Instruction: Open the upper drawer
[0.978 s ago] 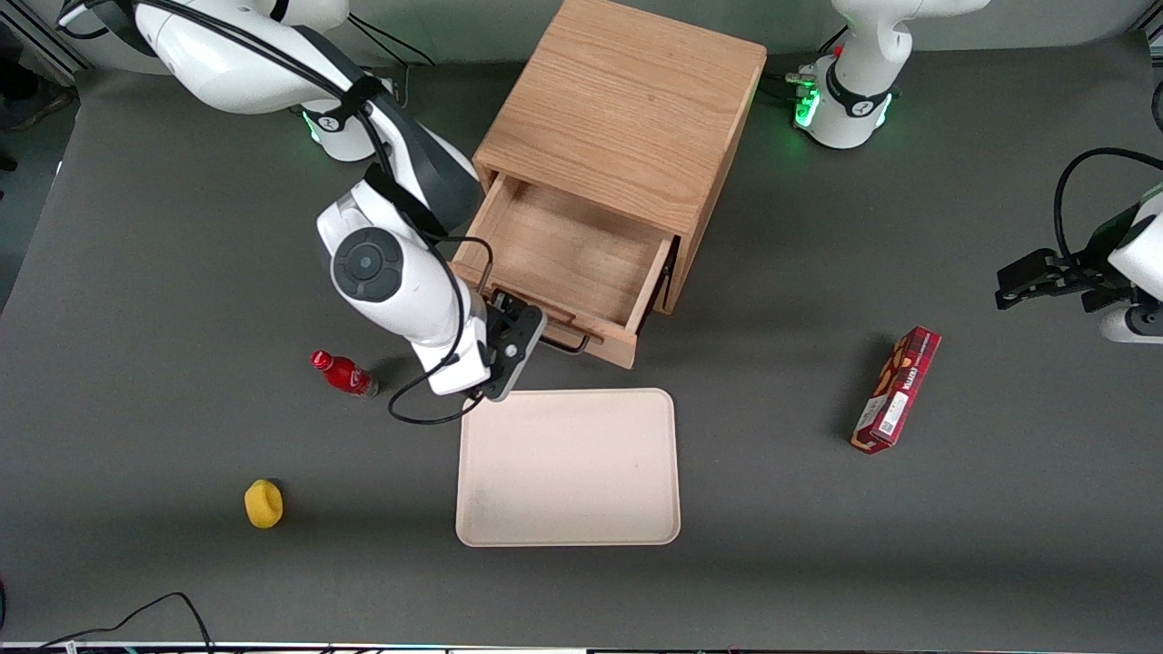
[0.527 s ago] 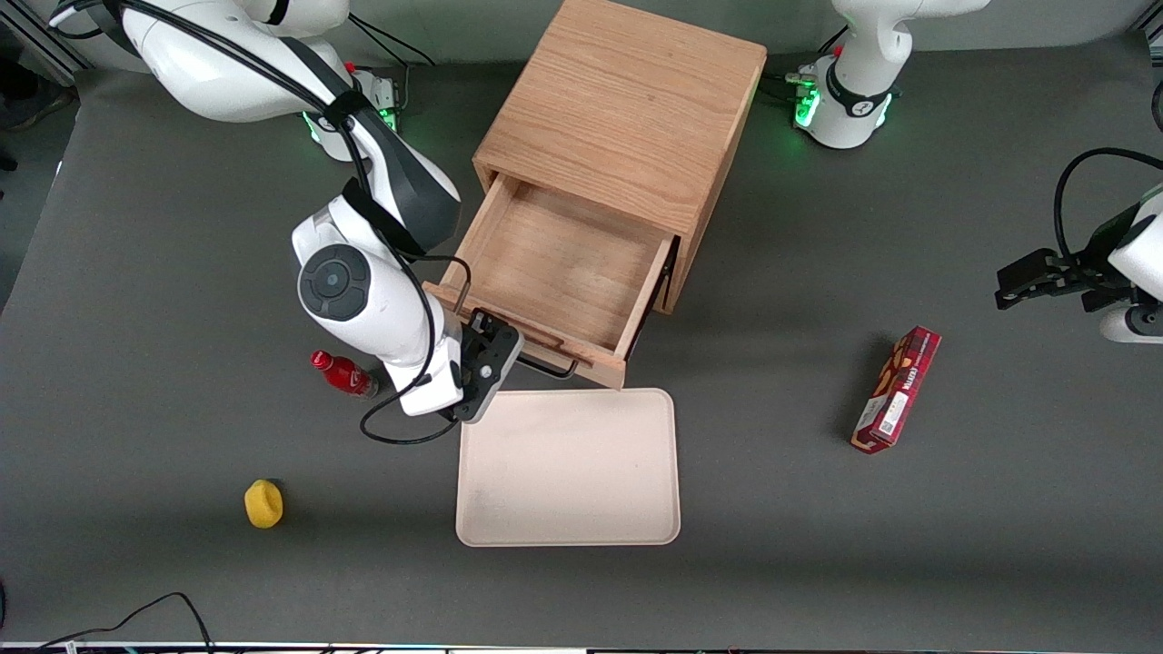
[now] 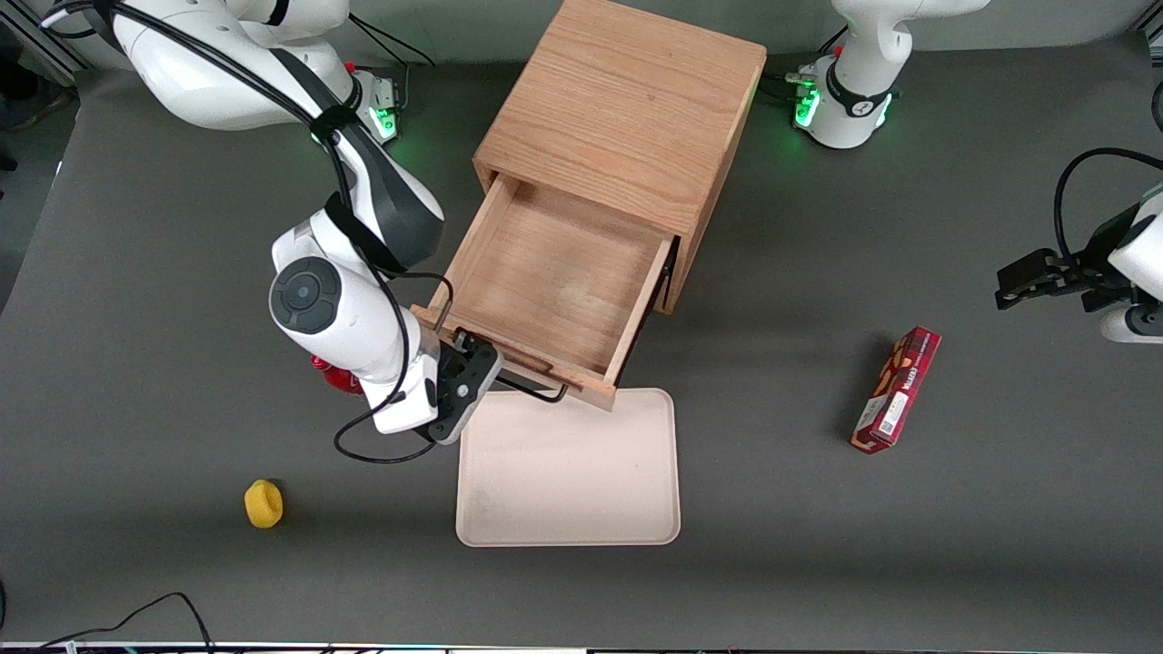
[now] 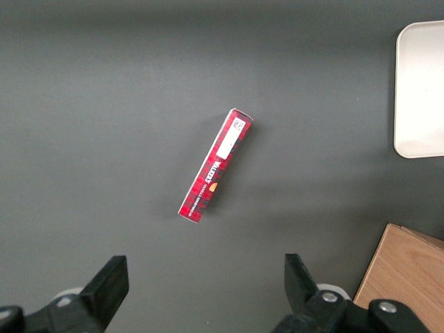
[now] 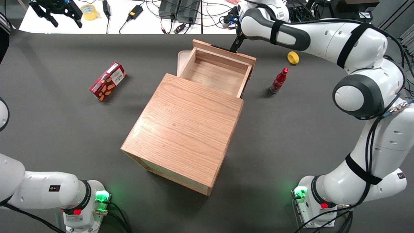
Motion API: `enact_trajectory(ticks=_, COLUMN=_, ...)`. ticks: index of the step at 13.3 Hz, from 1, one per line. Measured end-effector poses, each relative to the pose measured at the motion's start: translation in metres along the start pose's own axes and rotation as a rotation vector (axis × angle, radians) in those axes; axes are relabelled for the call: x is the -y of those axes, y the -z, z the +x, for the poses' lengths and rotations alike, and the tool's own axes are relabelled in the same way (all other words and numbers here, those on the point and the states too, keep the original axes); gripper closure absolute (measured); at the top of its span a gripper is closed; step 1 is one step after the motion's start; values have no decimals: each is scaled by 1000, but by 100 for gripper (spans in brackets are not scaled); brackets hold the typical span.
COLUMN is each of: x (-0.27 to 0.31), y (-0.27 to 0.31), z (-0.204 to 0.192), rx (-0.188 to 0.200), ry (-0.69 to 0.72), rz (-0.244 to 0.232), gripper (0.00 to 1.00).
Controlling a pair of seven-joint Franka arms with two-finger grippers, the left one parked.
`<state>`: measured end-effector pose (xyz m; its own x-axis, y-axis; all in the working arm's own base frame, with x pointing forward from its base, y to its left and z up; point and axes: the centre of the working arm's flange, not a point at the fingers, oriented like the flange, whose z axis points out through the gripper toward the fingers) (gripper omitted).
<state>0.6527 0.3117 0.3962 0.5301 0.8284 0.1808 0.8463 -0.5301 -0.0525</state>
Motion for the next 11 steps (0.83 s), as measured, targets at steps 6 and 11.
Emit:
enact_trajectory(ticks=6, x=-8, y=4, z=-3, rx=-7, ry=7, rz=-5, gripper=0)
enact_trajectory(ticks=11, x=-29, y=56, z=-2, rx=-150, ry=-113, rz=33, gripper=0)
